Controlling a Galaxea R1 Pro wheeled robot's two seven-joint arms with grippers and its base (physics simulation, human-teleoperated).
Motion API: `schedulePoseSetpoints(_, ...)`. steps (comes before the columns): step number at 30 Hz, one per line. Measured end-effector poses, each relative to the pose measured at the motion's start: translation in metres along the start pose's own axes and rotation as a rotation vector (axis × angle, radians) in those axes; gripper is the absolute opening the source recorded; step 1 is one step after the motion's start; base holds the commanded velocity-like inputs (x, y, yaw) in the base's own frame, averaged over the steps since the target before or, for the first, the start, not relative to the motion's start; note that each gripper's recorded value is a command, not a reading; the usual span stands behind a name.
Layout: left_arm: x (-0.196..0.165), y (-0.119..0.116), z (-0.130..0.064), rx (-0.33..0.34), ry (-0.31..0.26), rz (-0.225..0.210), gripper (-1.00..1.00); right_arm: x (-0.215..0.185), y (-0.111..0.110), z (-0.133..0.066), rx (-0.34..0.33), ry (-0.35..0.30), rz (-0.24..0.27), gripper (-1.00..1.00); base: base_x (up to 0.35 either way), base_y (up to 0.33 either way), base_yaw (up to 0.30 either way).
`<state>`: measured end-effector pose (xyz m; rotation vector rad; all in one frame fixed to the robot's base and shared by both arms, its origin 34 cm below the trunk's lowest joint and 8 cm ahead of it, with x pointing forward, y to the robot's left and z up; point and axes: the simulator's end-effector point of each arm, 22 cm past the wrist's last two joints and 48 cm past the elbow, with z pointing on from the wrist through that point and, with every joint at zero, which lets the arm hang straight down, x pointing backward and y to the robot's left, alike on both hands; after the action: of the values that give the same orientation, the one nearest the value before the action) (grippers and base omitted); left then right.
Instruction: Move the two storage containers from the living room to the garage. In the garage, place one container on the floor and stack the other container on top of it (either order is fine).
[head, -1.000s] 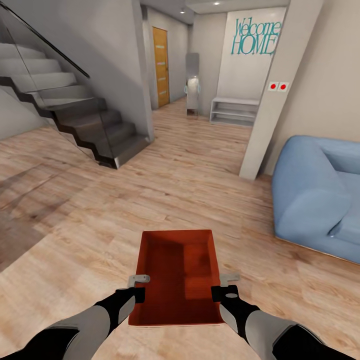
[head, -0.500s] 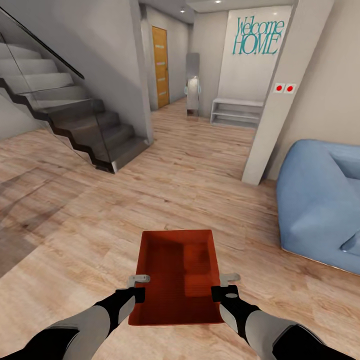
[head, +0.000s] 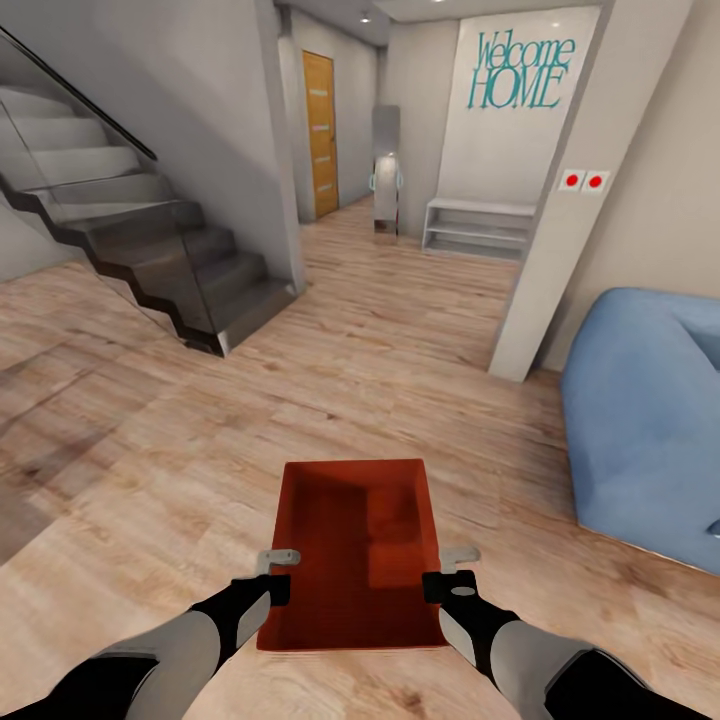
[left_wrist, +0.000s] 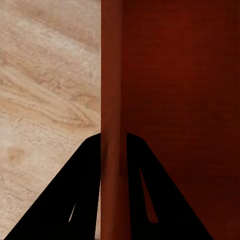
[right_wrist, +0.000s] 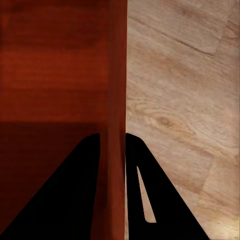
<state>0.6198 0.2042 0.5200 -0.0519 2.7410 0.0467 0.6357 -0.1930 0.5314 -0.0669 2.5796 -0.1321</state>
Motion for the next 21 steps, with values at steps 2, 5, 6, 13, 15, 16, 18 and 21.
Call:
schedulePoseSetpoints(2,0.0000,0.0000,0.0000,0.000,0.000,0.000,-1.00,0.0000,0.0000,0.0000,0.000,0.000,0.000,-1.00,0.323,0.000,0.000)
schedulePoseSetpoints(5,0.0000,0.0000,0.0000,0.000,0.000,0.000,-1.00,0.0001,0.0000,0.0000,0.000,0.000,0.000,-1.00,0.323,0.000,0.000)
schedulePoseSetpoints(6,0.0001,0.0000,0.0000,0.000,0.000,0.000,-1.00,0.0001,0.0000,0.0000,0.000,0.000,0.000,-1.00,0.323,0.000,0.000)
schedulePoseSetpoints(13,0.0000,0.0000,0.0000,0.000,0.000,0.000,-1.00,0.0000,0.0000,0.0000,0.000,0.000,0.000,-1.00,0.323,0.000,0.000)
schedulePoseSetpoints(15,0.0000,0.0000,0.0000,0.000,0.000,0.000,-1.00,0.0000,0.0000,0.0000,0.000,0.000,0.000,-1.00,0.323,0.000,0.000)
schedulePoseSetpoints(16,0.0000,0.0000,0.0000,0.000,0.000,0.000,-1.00,0.0000,0.0000,0.0000,0.000,0.000,0.000,-1.00,0.323,0.000,0.000)
schedulePoseSetpoints(18,0.0000,0.0000,0.0000,0.000,0.000,0.000,-1.00,0.0000,0.0000,0.0000,0.000,0.000,0.000,-1.00,0.323,0.000,0.000)
schedulePoseSetpoints(21,0.0000,0.0000,0.0000,0.000,0.000,0.000,-1.00,0.0000,0.0000,0.0000,0.000,0.000,0.000,-1.00,0.323,0.000,0.000)
